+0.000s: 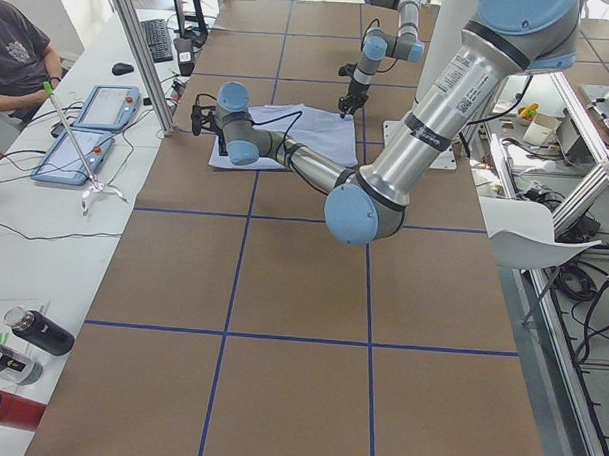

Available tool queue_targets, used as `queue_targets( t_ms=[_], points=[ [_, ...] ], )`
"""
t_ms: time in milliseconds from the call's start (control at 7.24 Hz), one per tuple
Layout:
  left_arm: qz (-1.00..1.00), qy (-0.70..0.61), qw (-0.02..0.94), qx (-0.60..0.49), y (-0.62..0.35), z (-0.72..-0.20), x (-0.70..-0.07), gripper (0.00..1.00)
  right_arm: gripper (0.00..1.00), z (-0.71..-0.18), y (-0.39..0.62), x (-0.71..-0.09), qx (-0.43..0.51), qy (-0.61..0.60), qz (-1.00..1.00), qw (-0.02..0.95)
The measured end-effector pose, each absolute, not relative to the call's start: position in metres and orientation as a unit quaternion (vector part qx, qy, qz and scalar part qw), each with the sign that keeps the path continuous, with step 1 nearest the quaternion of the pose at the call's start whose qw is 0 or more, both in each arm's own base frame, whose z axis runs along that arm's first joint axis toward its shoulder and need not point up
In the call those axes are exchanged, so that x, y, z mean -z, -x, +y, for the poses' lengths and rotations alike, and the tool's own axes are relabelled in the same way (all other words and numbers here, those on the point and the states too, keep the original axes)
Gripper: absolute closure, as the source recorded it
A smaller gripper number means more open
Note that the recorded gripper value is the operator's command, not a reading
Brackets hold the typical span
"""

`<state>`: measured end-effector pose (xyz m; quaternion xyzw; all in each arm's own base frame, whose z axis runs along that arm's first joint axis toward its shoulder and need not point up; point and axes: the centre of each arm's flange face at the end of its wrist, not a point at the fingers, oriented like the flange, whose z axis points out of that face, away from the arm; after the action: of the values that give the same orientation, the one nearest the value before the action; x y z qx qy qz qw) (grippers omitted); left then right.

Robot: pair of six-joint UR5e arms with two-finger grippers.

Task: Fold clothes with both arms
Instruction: 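Move the right gripper to the shirt corner nearest the robot while the left arm withdraws, then lower the left gripper to the other near corner of the shirt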

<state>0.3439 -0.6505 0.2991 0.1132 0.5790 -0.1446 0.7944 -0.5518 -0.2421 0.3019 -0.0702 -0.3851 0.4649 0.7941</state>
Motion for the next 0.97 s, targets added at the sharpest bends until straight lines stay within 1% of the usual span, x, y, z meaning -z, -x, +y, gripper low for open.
queue_targets(
  t_ms=[414, 552, 967],
  points=[
    [0.59, -0.103, 0.785, 0.158, -0.346, -0.642, -0.287, 0.28, 1.0, -0.243, 0.544, -0.292, -0.465, 0.072, -0.39, 0.791],
    [0.601, -0.088, 0.776, 0.169, -0.358, -0.616, -0.282, 0.29, 1.0, -0.242, 0.538, -0.287, -0.466, 0.071, -0.386, 0.793],
    [0.624, -0.032, 0.756, 0.197, -0.421, -0.471, -0.283, 0.3, 1.0, -0.232, 0.531, -0.28, -0.462, 0.074, -0.381, 0.798]
  ],
)
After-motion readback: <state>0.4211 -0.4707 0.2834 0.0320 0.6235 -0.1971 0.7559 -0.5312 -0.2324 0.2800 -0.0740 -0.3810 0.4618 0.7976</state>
